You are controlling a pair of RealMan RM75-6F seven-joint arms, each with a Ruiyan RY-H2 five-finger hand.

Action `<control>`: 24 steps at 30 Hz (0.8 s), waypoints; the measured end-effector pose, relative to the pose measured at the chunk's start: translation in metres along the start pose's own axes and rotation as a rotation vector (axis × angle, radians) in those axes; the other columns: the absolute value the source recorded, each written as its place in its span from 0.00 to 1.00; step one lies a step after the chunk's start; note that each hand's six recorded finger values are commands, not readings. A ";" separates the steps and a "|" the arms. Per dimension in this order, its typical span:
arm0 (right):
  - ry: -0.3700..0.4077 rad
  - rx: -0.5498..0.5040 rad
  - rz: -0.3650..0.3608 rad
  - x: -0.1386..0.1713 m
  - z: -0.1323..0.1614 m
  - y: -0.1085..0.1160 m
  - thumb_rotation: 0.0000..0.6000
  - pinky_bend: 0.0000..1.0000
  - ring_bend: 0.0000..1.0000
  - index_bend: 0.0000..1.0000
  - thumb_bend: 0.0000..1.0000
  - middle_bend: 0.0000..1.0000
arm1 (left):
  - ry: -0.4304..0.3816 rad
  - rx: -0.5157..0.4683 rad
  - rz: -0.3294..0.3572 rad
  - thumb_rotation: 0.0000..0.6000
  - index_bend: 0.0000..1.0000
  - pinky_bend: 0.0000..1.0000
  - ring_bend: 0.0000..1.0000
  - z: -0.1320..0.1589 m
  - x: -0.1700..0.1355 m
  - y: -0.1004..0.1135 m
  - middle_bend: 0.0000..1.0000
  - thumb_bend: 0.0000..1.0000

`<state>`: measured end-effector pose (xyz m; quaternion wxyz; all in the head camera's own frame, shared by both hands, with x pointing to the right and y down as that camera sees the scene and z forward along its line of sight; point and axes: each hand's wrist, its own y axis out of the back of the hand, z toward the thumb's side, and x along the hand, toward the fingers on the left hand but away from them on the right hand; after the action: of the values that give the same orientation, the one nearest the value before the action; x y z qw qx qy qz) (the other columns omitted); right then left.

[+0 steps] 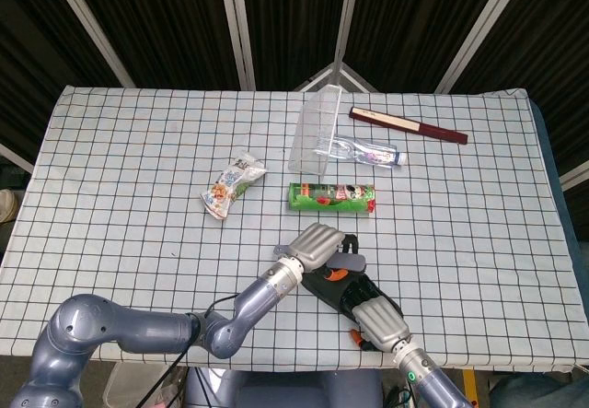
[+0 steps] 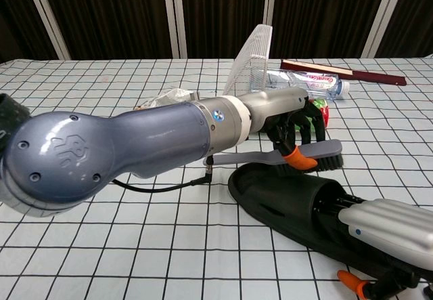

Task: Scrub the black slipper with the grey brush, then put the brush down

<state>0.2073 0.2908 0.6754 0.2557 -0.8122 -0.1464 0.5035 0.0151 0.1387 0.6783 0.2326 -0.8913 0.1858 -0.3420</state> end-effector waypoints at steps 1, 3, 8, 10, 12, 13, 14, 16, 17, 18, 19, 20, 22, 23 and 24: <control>0.000 0.000 -0.001 0.000 0.000 0.000 1.00 0.00 0.00 0.00 0.54 0.00 | 0.002 0.007 -0.005 1.00 0.47 0.45 0.47 -0.001 -0.001 0.000 0.53 0.56; -0.001 -0.004 0.000 0.000 0.000 0.000 1.00 0.00 0.00 0.00 0.54 0.00 | 0.014 0.022 -0.014 1.00 0.47 0.45 0.47 -0.006 -0.002 0.000 0.53 0.56; -0.001 0.001 0.001 0.001 0.000 0.000 1.00 0.00 0.00 0.00 0.54 0.00 | 0.064 0.037 -0.037 1.00 0.47 0.45 0.47 -0.018 -0.006 0.002 0.53 0.58; -0.001 0.008 -0.001 0.001 0.001 0.001 1.00 0.00 0.00 0.00 0.54 0.00 | 0.092 0.033 -0.049 1.00 0.47 0.45 0.47 -0.023 -0.008 0.004 0.53 0.59; 0.002 0.009 0.000 0.001 0.002 0.002 1.00 0.00 0.00 0.00 0.54 0.00 | 0.120 0.033 -0.064 1.00 0.47 0.45 0.47 -0.029 -0.011 0.008 0.53 0.59; 0.003 0.011 0.001 0.002 0.003 0.001 1.00 0.00 0.00 0.00 0.54 0.00 | 0.132 0.036 -0.071 1.00 0.47 0.45 0.47 -0.031 -0.012 0.009 0.53 0.59; 0.004 0.013 0.001 0.002 0.004 0.001 1.00 0.00 0.00 0.00 0.54 0.00 | 0.142 0.040 -0.079 1.00 0.47 0.45 0.47 -0.034 -0.014 0.011 0.53 0.59; 0.006 0.013 0.002 0.003 0.005 0.000 1.00 0.00 0.00 0.00 0.54 0.00 | 0.165 0.057 -0.100 1.00 0.47 0.45 0.47 -0.038 -0.018 0.014 0.53 0.59; 0.006 0.013 0.003 0.003 0.006 0.000 1.00 0.00 0.00 0.00 0.54 0.00 | 0.174 0.068 -0.110 1.00 0.47 0.45 0.47 -0.040 -0.021 0.015 0.53 0.59; 0.007 0.013 0.003 0.003 0.006 -0.001 1.00 0.00 0.00 0.00 0.54 0.00 | 0.185 0.083 -0.125 1.00 0.48 0.45 0.47 -0.042 -0.024 0.016 0.53 0.59; 0.006 0.013 -0.001 0.004 0.007 -0.001 1.00 0.00 0.00 0.00 0.54 0.00 | 0.192 0.093 -0.136 1.00 0.48 0.45 0.47 -0.044 -0.026 0.016 0.53 0.59; 0.005 0.014 -0.004 0.004 0.007 0.000 1.00 0.00 0.00 0.00 0.54 0.00 | 0.198 0.101 -0.146 1.00 0.48 0.45 0.47 -0.045 -0.029 0.017 0.54 0.59; 0.004 0.017 -0.012 0.003 0.007 0.002 1.00 0.00 0.00 0.00 0.54 0.00 | 0.206 0.106 -0.160 1.00 0.48 0.45 0.47 -0.044 -0.033 0.019 0.54 0.59; 0.004 0.019 -0.015 0.003 0.007 0.003 1.00 0.00 0.00 0.00 0.54 0.00 | 0.206 0.106 -0.159 1.00 0.48 0.45 0.47 -0.044 -0.035 0.021 0.54 0.59; 0.003 0.022 -0.017 0.003 0.006 0.004 1.00 0.00 0.00 0.00 0.54 0.00 | 0.204 0.104 -0.154 1.00 0.48 0.45 0.47 -0.042 -0.037 0.024 0.54 0.59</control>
<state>0.2031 0.2907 0.6682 0.2692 -0.8087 -0.1473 0.5018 -0.0443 0.1249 0.6736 0.2313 -0.8503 0.1216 -0.4568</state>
